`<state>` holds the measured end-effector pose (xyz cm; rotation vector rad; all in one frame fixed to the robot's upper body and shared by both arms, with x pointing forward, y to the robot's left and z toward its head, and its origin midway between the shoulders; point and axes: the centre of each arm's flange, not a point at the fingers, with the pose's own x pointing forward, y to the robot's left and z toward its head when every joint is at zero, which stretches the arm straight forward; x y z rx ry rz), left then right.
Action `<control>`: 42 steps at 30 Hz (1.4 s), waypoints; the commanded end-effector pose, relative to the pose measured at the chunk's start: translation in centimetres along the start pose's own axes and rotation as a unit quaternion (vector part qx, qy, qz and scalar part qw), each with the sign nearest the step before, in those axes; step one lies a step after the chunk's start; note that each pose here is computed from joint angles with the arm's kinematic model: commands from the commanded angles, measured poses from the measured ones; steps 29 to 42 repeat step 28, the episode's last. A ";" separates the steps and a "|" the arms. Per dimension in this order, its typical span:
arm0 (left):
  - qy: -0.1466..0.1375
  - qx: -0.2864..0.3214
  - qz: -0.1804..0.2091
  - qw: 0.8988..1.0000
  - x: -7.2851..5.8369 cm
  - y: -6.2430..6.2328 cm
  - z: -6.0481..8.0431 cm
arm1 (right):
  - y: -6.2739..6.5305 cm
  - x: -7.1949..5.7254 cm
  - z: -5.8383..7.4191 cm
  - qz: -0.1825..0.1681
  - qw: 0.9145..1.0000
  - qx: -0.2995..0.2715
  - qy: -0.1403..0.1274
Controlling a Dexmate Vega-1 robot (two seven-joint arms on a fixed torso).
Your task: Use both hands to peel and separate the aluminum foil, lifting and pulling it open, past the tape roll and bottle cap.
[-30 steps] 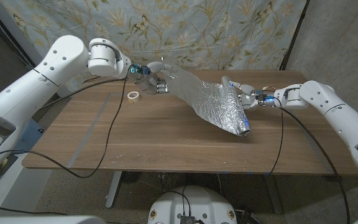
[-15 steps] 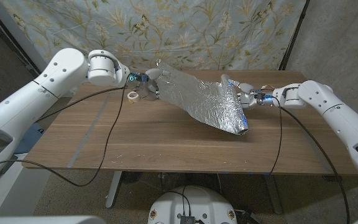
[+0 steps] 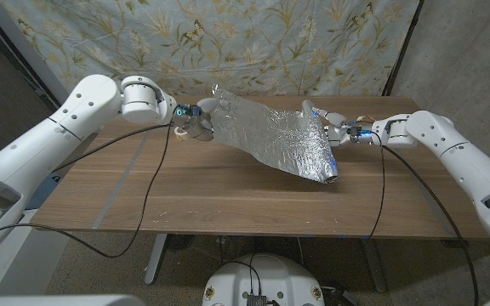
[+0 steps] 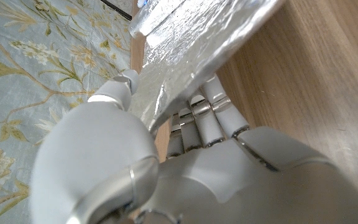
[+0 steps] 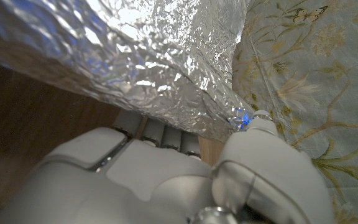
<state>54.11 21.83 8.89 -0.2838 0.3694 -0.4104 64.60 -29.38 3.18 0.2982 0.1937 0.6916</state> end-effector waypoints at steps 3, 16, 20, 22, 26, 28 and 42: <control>-0.002 -0.018 0.016 1.000 0.7 1.7 -0.7 | 0.5 0.8 -0.2 0.006 1.000 -0.002 -0.001; -0.021 -0.028 0.014 0.999 2.2 2.3 -0.5 | 0.5 1.3 0.1 0.007 1.000 0.003 -0.009; -0.022 -0.034 0.002 0.999 3.1 2.1 -0.5 | 0.3 1.1 0.3 0.002 1.000 0.003 -0.011; -0.021 -0.034 -0.001 0.999 3.4 2.1 -0.4 | 0.2 1.0 0.5 -0.001 1.000 0.002 -0.015; -0.019 -0.034 -0.010 0.999 3.9 2.1 -0.2 | -0.1 0.8 0.4 -0.006 1.000 0.006 -0.018; -0.020 -0.032 -0.012 0.999 4.0 2.1 -0.1 | -0.3 0.9 0.3 -0.009 1.000 0.008 -0.019; -0.020 -0.032 -0.012 0.999 4.0 2.1 -0.1 | -0.3 0.9 0.3 -0.009 1.000 0.008 -0.019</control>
